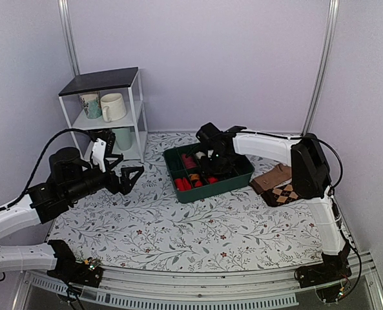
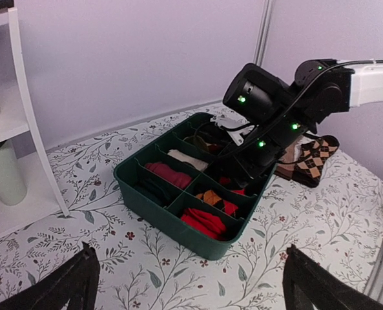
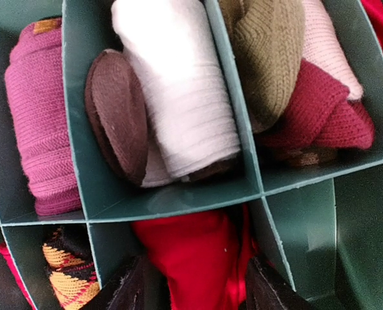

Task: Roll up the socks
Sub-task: Place the sock in the storage box.

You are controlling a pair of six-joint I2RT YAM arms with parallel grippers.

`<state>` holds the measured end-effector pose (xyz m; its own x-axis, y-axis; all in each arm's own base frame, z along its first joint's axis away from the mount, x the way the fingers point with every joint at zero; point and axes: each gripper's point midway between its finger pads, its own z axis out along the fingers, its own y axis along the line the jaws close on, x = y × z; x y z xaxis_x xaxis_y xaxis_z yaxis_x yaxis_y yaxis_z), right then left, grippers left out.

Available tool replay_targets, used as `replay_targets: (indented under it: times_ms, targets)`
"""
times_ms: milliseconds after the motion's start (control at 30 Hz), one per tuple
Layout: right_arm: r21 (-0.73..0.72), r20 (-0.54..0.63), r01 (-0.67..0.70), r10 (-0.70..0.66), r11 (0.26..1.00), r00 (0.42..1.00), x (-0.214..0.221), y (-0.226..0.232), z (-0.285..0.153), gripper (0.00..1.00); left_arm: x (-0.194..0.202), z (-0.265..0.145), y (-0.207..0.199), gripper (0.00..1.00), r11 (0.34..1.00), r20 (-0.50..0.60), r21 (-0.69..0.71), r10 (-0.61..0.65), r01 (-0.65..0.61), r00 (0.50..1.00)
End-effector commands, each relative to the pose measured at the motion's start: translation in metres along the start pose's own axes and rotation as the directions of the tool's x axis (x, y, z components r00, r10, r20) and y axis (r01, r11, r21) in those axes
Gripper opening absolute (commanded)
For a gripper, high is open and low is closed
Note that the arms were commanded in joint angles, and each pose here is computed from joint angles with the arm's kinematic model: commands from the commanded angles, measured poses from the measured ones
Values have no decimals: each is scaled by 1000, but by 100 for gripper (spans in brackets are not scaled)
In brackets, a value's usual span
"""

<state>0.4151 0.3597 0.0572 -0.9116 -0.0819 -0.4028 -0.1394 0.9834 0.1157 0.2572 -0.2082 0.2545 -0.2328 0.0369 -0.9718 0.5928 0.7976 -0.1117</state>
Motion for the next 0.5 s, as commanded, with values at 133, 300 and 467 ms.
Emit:
replay_targets:
  times_ms: [133, 300, 467]
  targets:
    - [39, 31, -28, 27, 999, 999, -7, -19, -22, 55, 0, 0, 9, 99, 999, -8, -41, 16, -16, 1000]
    - [-60, 152, -40, 49, 997, 987, -38, -3, -66, 55, 2, 2, 13, 100, 998, -24, -65, 12, -13, 1000]
    - [-106, 271, -37, 65, 994, 961, -56, -5, -112, 56, 7, 6, 17, 99, 996, -46, -88, -4, 0, 999]
